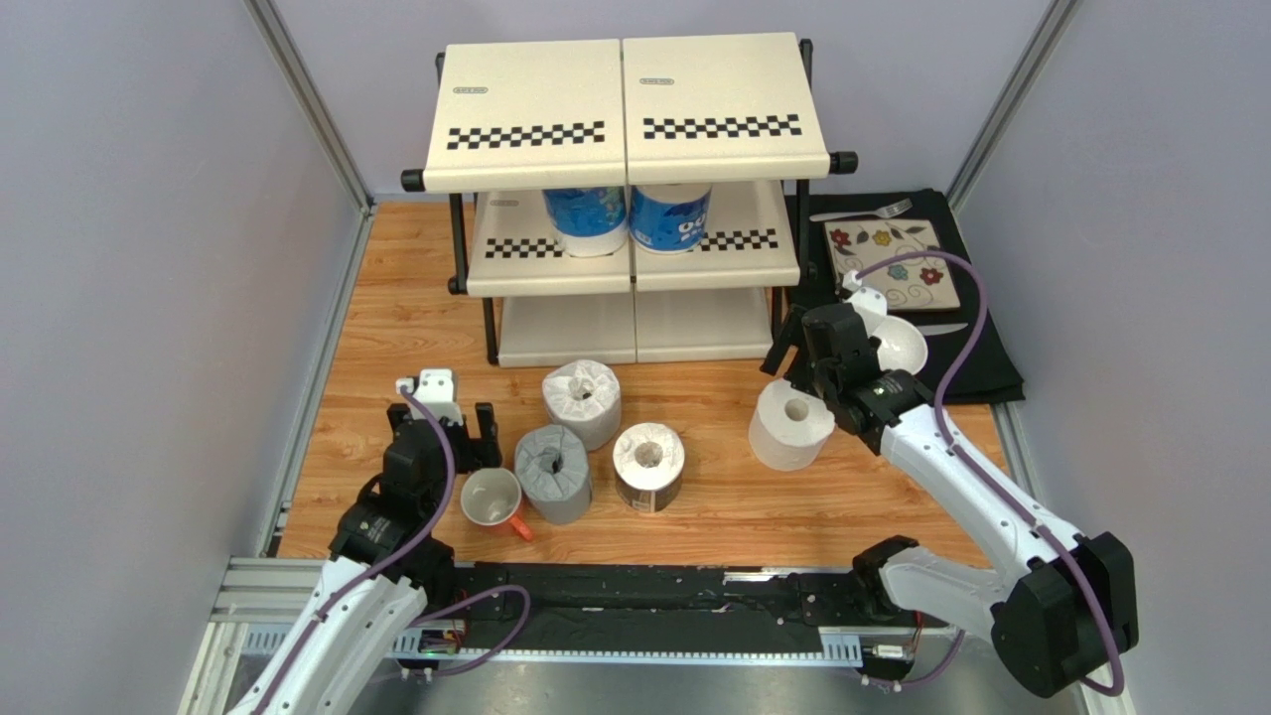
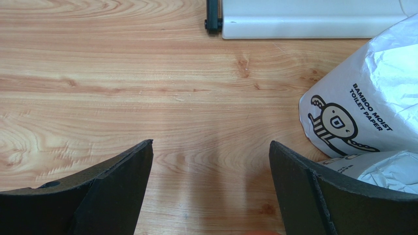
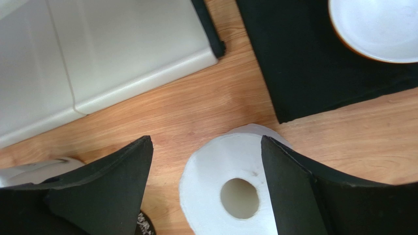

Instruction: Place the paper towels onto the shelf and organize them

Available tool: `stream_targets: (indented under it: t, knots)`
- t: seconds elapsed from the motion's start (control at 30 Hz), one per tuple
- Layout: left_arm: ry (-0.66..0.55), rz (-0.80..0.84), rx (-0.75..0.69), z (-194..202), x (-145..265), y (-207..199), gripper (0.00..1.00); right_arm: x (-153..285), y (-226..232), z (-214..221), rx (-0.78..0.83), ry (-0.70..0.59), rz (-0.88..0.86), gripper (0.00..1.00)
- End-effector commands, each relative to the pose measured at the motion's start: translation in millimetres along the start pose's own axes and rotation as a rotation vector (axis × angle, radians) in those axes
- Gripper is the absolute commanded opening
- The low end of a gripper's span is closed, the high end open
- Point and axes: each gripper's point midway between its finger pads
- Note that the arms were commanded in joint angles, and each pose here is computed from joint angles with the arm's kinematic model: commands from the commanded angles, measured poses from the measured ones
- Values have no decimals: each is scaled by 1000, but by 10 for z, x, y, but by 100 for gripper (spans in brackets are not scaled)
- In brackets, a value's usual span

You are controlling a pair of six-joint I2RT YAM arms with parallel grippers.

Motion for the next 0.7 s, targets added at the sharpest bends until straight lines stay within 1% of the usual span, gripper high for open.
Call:
stream_targets:
  t: [0.0,0.13,0.33,0.5,0.67]
  knots:
    - [-31,1,16,-125,29,-27,96,105,-255,-65,-4,-3,137,84]
    - [-31,-2,14,-125,29,-20,96,259,-354,24,-6,38,163,83]
    - [-31,-8,13,-121,30,-9,96,488,-548,123,-36,16,193,83]
    - [-29,-10,10,-116,31,-2,96,492,-587,257,-27,43,193,83]
    - [-31,-12,11,-124,35,1,96,424,-497,418,-20,102,143,81]
Point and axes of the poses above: each gripper's point midway between its finger pads, its own x axis back along the fingers, its own y axis along the line the jaws close on, z = x × y, and after that the axes turned 14 degrees about x, right-handed
